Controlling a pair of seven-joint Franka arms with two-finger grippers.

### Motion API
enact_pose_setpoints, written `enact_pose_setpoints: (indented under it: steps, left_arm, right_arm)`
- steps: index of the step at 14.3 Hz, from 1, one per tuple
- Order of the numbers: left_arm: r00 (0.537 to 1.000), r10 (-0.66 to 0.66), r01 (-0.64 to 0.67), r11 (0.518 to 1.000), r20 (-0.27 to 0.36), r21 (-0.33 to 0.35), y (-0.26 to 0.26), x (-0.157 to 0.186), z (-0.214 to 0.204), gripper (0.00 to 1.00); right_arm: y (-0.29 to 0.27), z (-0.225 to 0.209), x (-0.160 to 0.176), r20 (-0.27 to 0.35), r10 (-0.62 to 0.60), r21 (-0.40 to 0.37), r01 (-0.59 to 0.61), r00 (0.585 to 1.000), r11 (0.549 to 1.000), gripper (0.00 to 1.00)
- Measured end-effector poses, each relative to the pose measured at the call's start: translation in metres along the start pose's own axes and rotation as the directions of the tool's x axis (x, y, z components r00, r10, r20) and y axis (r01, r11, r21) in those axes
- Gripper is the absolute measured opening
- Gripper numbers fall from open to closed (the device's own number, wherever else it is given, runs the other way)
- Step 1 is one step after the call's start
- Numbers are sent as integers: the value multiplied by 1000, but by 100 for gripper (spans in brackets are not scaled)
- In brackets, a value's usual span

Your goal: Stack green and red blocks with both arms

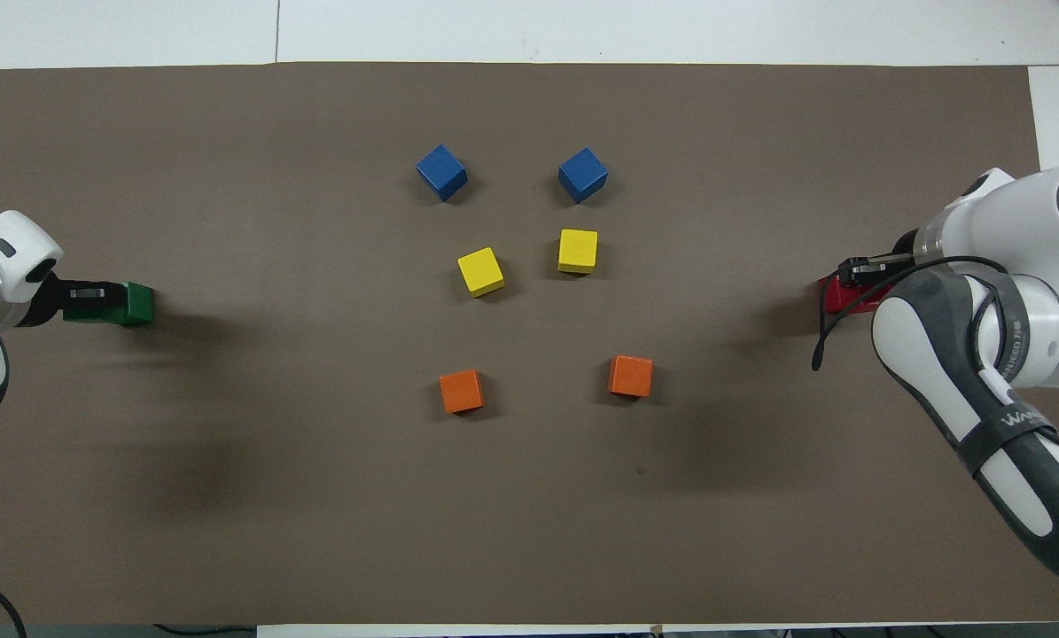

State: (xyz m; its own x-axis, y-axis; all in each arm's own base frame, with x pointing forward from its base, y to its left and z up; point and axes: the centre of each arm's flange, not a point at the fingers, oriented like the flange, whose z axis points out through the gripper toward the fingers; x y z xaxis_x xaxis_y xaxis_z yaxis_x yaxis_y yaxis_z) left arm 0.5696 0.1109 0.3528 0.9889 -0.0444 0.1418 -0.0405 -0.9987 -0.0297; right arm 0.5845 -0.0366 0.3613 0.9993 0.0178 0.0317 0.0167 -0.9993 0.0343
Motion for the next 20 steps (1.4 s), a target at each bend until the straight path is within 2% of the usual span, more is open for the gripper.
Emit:
enact_pose_setpoints:
  steps: [2, 3, 5, 7, 8, 9, 12, 15, 17, 20]
  left_arm:
    - [1000, -2, 2, 1000, -4, -1, 0, 0, 0, 55]
    - [1000, -2, 2, 1000, -6, 0, 0, 0, 0, 55]
    - [1000, 0, 0, 1000, -9, 0, 0, 1, 1, 57]
    - [1000, 9, -9, 1000, -1, -3, 2, 0, 7, 77]
    - [1000, 12, -12, 1000, 3, -4, 2, -1, 10, 86]
    - [1000, 14, -14, 1000, 6, -5, 2, -1, 11, 100]
    - [999, 25, -25, 1000, 26, -10, 1, 5, 2, 100]
    - [997, 43, -42, 999, 63, -21, -4, 26, -43, 100]
    - [997, 44, -43, 999, 61, -19, -7, 38, -87, 100]
    - [999, 46, -46, 999, 10, -2, -7, 43, -145, 100]
  right_arm:
    - [0, 0, 1, -8, -13, 0, 13, 1000, 1000, 56]
    - [-1, 0, 1, -16, -16, -1, 16, 1000, 1000, 60]
    - [-1, 0, 1, -24, -18, -1, 18, 1000, 1000, 81]
    - [-1, 0, 1, -24, -19, -1, 19, 1000, 1000, 100]
    - [-1, 0, 1, -24, -19, -1, 19, 1000, 1000, 100]
    - [-1, 0, 1, -25, -18, -1, 18, 1000, 1000, 100]
    - [2, -4, 3, -33, -13, -2, 13, 999, 1000, 100]
    - [2, -28, 9, -25, -9, -3, 9, 1000, 1000, 100]
    - [-4, -71, 12, -17, -14, -4, 14, 1000, 1000, 100]
    - [-20, -151, -1, -40, -28, -3, 28, 999, 1000, 100]
